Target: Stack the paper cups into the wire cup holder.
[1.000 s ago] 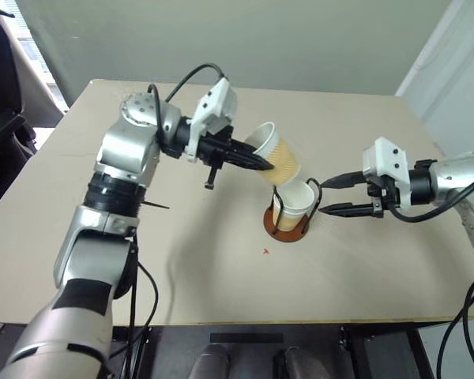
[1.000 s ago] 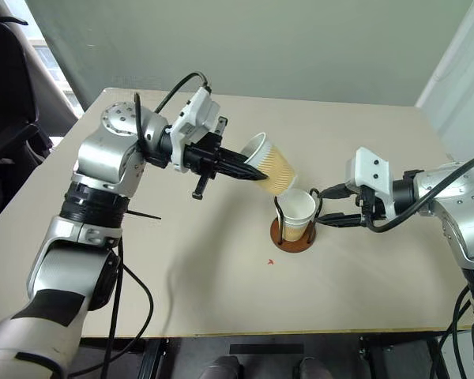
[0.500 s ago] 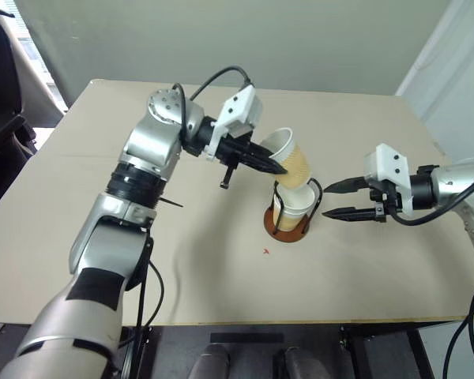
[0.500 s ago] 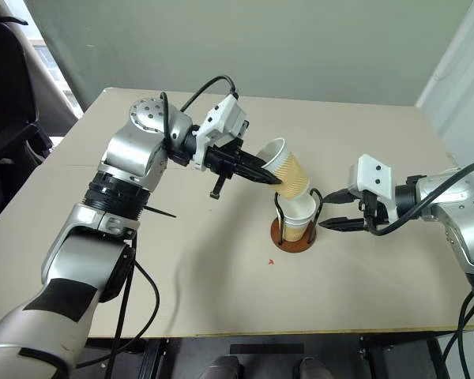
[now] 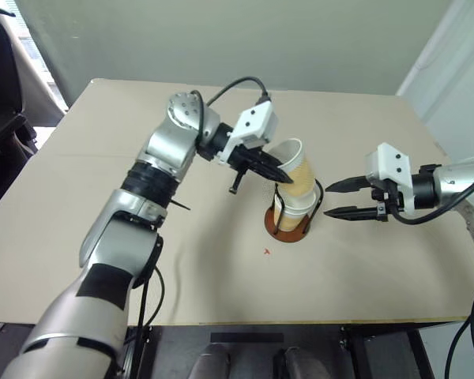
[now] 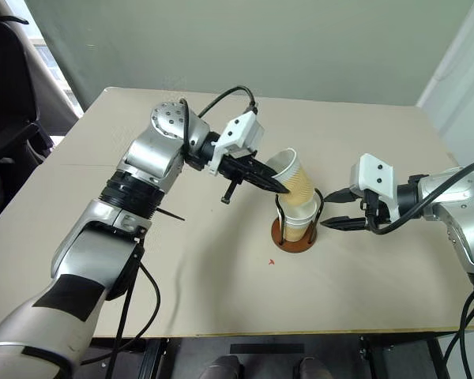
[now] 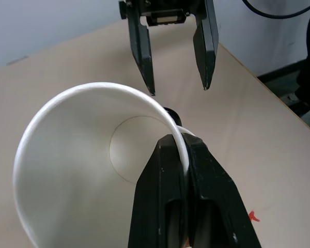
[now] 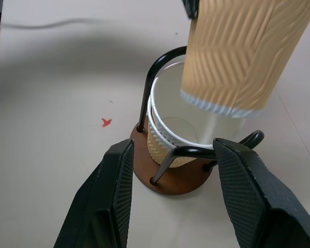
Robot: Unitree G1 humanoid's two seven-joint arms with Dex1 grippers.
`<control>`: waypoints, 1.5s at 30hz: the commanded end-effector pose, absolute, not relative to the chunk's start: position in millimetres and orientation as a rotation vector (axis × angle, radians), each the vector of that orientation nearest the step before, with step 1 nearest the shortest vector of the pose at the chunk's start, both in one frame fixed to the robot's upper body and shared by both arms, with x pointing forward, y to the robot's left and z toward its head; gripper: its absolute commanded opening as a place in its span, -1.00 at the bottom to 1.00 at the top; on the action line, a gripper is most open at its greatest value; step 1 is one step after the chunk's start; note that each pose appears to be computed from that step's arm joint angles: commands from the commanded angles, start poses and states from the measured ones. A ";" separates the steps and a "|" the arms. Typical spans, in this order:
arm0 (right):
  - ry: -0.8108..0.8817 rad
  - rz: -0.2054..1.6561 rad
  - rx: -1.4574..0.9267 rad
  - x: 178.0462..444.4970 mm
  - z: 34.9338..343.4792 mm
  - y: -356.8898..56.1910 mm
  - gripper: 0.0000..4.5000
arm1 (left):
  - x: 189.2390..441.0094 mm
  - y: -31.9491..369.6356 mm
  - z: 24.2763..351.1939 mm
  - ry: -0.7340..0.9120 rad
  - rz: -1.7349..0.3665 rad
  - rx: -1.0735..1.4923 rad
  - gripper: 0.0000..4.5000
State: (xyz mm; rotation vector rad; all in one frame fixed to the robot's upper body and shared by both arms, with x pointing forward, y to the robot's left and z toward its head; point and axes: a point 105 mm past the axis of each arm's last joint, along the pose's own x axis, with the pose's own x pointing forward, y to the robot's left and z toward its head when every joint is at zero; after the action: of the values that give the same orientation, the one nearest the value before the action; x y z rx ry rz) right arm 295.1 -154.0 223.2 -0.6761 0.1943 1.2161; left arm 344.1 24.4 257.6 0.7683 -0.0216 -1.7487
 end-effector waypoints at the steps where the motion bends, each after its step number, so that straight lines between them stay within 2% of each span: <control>1: 0.148 1.177 -0.717 295.6 237.7 -158.1 0.07 | 333.5 15.7 269.4 -0.069 -1.820 0.843 -0.98; 11: 0.151 1.171 -0.720 295.9 237.8 -159.3 0.07 | 333.6 5.5 258.6 -0.023 -1.862 0.976 -0.98; 22: 0.154 1.169 -0.720 295.5 238.7 -160.3 0.07 | 339.1 -4.9 264.3 -0.044 -1.851 1.126 -0.98; 35: 0.155 1.173 -0.717 295.3 240.6 -160.7 0.07 | 335.5 -2.1 255.5 -0.016 -1.881 1.215 -0.98; 44: 0.106 1.114 -0.711 310.3 276.9 -174.5 0.07 | 335.0 0.3 251.1 0.000 -1.891 1.194 -0.98; 45: 0.106 1.109 -0.719 311.3 278.6 -175.7 0.07 | 335.1 0.3 251.3 0.002 -1.890 1.192 -0.90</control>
State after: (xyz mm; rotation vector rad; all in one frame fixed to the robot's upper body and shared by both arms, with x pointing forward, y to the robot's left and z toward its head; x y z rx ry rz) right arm 312.7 -169.5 265.3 -0.6823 0.1365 1.1368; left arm 342.2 2.3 242.2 1.1538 0.0261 -1.8499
